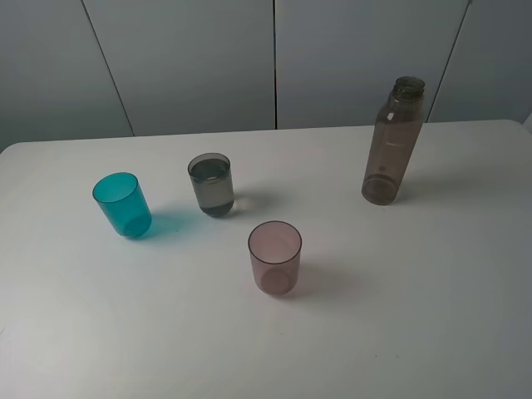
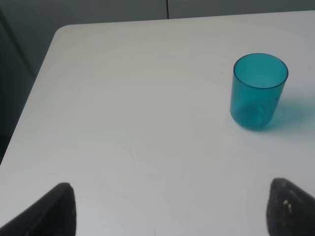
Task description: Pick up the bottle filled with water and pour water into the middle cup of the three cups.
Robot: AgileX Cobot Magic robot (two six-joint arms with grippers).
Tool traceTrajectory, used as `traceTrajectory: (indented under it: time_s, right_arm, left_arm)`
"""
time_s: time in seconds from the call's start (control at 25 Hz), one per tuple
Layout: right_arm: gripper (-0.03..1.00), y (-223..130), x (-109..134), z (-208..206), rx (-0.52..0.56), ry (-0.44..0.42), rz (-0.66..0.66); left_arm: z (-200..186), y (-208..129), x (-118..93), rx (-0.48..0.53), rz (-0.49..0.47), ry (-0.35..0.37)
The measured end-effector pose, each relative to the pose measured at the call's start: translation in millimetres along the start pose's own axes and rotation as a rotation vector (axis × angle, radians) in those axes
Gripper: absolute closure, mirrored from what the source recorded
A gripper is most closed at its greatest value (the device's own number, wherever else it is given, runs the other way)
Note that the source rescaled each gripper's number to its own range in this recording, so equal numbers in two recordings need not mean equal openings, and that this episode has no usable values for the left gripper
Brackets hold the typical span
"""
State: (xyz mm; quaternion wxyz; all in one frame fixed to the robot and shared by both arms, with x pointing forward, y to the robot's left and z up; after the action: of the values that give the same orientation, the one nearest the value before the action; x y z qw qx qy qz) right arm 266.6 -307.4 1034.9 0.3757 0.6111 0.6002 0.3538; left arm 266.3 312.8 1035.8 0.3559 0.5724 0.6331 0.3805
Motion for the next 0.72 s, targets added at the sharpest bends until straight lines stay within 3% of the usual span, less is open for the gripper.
traceTrajectory:
  time_s: [0.72]
  right_arm:
    - [0.13, 0.0, 0.0, 0.0, 0.000, 0.000, 0.000]
  left_arm:
    - [0.0, 0.0, 0.0, 0.000, -0.002, 0.000]
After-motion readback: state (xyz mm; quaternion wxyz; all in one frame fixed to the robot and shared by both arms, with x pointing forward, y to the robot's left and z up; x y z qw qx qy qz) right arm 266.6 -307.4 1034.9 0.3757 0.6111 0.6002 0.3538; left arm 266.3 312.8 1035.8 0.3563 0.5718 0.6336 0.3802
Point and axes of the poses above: a point on each arm's last joint axis where the gripper is mounted, z pointing out along that axis toward the gripper, x along the wrist's bending axis when the last joint is at zero, y = z × x, the point moved 4 cm from there along z, pointing out along that axis toward the gripper, and after that the axes turned 4 degrees about -z, right-handed, at the moved point
